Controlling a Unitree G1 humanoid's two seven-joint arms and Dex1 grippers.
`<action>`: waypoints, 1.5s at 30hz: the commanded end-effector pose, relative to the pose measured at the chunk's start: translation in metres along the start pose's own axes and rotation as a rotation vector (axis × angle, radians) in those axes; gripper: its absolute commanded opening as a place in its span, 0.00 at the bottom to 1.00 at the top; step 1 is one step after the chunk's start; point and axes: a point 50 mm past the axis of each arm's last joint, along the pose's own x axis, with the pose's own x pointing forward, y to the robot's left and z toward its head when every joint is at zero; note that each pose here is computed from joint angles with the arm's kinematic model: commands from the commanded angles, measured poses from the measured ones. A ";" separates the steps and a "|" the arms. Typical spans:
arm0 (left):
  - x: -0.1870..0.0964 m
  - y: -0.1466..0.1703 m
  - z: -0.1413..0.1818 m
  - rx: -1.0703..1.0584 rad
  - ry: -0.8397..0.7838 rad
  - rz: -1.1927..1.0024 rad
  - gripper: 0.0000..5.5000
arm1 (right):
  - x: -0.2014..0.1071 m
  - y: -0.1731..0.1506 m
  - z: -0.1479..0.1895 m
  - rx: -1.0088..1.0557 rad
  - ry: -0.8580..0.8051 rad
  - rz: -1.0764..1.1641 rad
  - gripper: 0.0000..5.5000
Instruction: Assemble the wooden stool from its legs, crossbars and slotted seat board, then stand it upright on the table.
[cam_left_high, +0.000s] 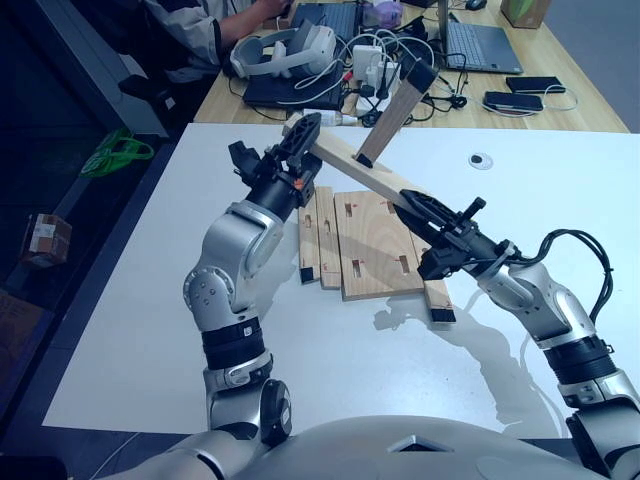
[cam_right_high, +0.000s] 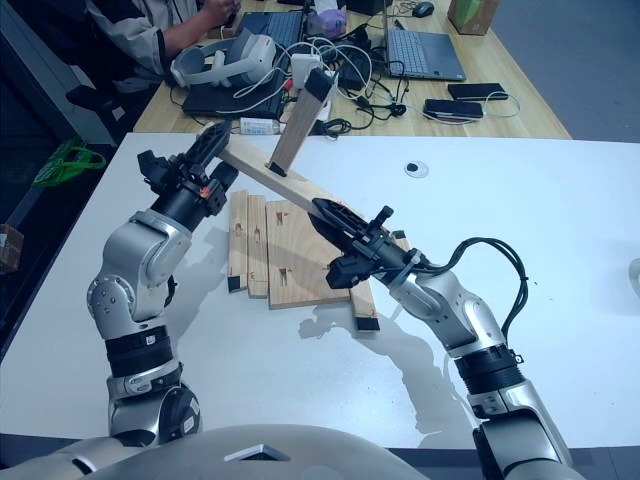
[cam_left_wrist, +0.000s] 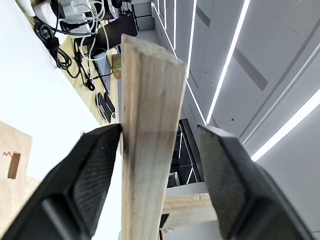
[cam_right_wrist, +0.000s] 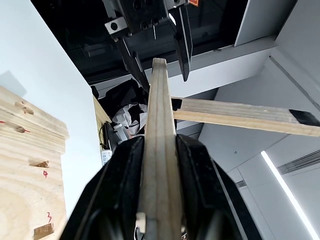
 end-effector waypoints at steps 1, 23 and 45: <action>0.002 0.005 -0.001 0.027 0.010 0.034 0.40 | 0.001 -0.002 -0.001 -0.054 -0.021 -0.001 0.17; 0.006 0.001 0.018 -0.042 -0.177 0.036 0.18 | -0.016 0.022 -0.006 0.149 -0.031 0.115 0.63; 0.025 0.001 0.023 0.995 -0.353 0.293 0.18 | -0.004 0.021 -0.015 0.780 0.285 -0.098 0.63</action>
